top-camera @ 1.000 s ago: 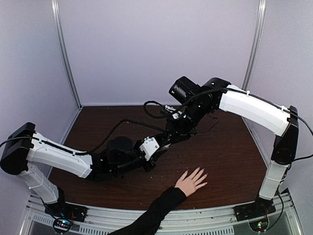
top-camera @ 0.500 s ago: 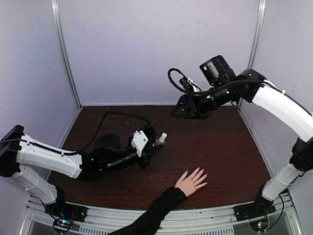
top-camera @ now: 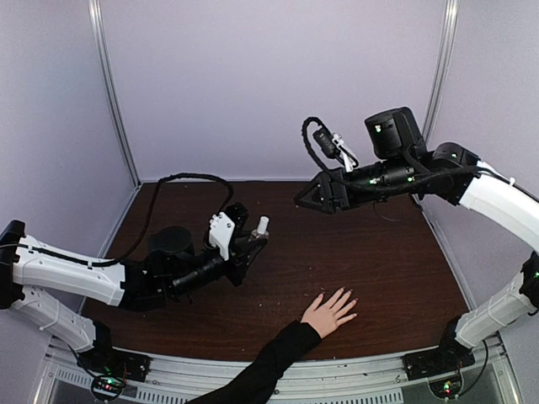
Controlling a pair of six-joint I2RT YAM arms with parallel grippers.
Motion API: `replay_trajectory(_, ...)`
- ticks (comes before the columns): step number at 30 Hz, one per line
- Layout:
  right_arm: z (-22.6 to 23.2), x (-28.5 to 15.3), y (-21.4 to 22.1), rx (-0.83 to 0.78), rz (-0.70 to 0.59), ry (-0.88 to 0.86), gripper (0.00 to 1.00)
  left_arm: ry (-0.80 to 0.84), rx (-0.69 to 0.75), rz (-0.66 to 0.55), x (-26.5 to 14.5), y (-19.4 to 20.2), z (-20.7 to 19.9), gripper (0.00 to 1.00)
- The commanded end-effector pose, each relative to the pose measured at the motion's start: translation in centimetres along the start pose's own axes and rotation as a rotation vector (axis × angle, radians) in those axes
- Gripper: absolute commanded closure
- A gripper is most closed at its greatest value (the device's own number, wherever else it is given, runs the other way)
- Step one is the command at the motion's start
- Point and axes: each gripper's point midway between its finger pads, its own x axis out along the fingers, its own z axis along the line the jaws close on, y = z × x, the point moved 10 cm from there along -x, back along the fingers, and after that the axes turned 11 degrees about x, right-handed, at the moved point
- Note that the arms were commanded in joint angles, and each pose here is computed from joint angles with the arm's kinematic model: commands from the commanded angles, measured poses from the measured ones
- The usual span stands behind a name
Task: Paint the nails
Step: Unscrew the nail polish bottle cap from the nail polish bottle.
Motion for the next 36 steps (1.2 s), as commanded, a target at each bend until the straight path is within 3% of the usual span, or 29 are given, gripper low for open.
replay_trajectory(1,1.1,1.5,0.0,-0.030,-0.056,0.000,0.36,-0.095,-0.086,-0.023,0.0,-0.8,0.8,1.00)
replay_trajectory(14,1.7,5.5,1.2,0.002,-0.067,0.050,0.50,-0.122,-0.209,-0.032,2.1,-1.5,0.4,1.00)
replay_trajectory(36,0.7,8.6,1.8,0.031,-0.081,0.105,0.62,-0.113,-0.249,-0.069,2.3,-1.6,0.3,1.00)
